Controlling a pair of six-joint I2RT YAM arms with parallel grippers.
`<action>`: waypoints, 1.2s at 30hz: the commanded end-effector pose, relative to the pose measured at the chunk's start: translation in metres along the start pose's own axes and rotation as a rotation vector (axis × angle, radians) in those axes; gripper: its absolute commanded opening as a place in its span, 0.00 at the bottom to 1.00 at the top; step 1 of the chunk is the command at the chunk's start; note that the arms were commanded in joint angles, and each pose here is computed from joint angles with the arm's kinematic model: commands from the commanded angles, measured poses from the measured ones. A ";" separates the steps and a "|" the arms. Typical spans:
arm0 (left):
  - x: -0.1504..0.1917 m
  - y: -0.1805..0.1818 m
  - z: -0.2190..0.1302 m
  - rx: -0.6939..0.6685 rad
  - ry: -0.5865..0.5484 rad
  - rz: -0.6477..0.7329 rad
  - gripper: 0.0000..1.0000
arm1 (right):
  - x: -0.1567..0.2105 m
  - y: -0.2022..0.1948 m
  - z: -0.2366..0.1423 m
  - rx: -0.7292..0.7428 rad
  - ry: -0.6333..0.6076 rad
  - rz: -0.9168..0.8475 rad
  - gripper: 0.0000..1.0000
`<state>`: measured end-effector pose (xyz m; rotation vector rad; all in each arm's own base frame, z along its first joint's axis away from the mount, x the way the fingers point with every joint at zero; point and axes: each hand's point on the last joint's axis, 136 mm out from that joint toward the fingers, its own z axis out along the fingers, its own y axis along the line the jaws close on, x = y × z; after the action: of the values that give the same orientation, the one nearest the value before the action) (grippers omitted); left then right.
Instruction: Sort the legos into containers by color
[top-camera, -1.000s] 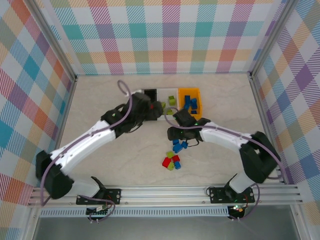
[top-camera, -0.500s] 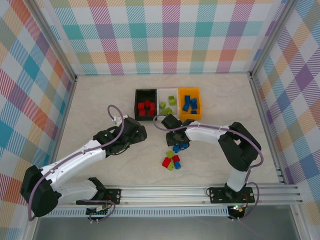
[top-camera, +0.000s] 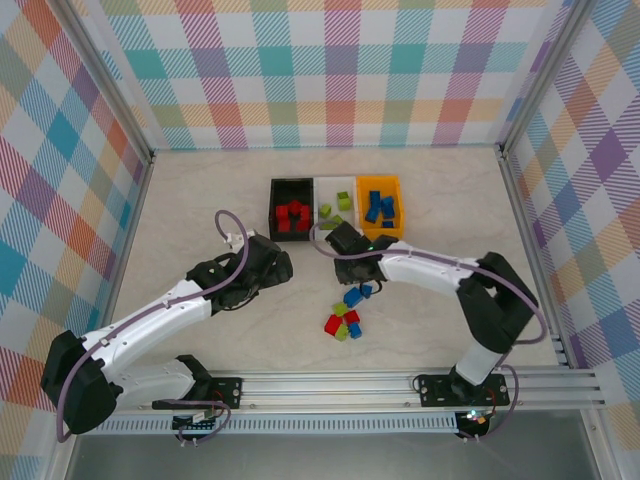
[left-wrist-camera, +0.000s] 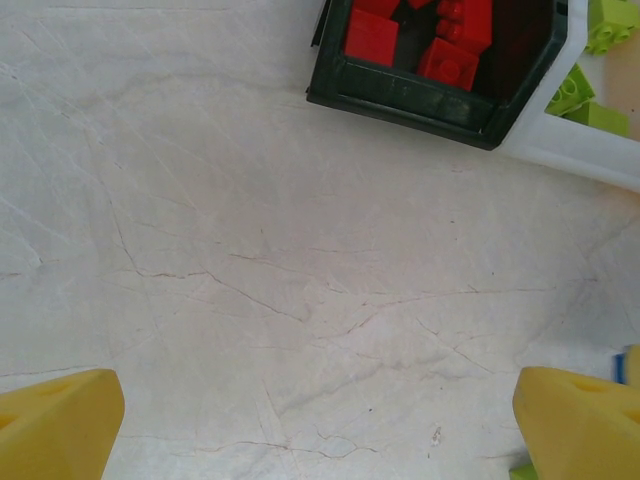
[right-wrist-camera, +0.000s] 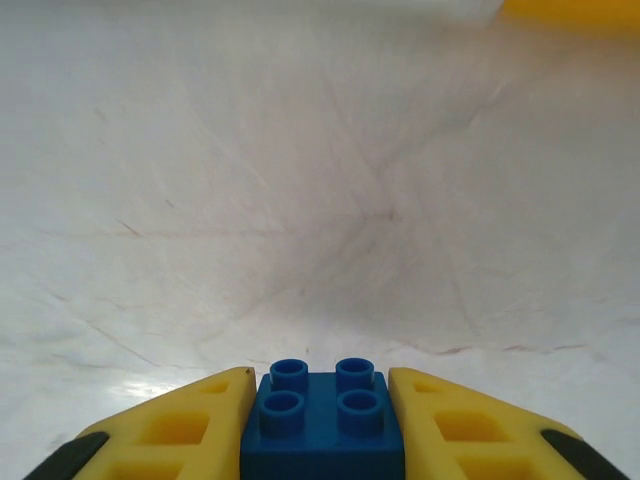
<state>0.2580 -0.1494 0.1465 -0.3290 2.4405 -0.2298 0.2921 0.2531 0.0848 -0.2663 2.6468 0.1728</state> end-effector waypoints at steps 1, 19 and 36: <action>-0.003 -0.008 -0.002 0.034 0.006 0.021 1.00 | -0.062 -0.027 -0.045 0.004 -0.171 0.063 0.31; 0.018 -0.014 0.007 0.056 0.113 0.070 1.00 | -0.188 -0.109 0.033 0.116 -0.138 0.241 0.42; 0.008 -0.018 -0.003 0.070 0.090 0.079 1.00 | -0.035 -0.030 -0.036 -0.052 -0.024 0.078 0.71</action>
<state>0.2522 -0.1705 0.1385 -0.2098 2.5350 -0.3010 0.3449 0.2268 0.1648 -0.1654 2.5232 0.2867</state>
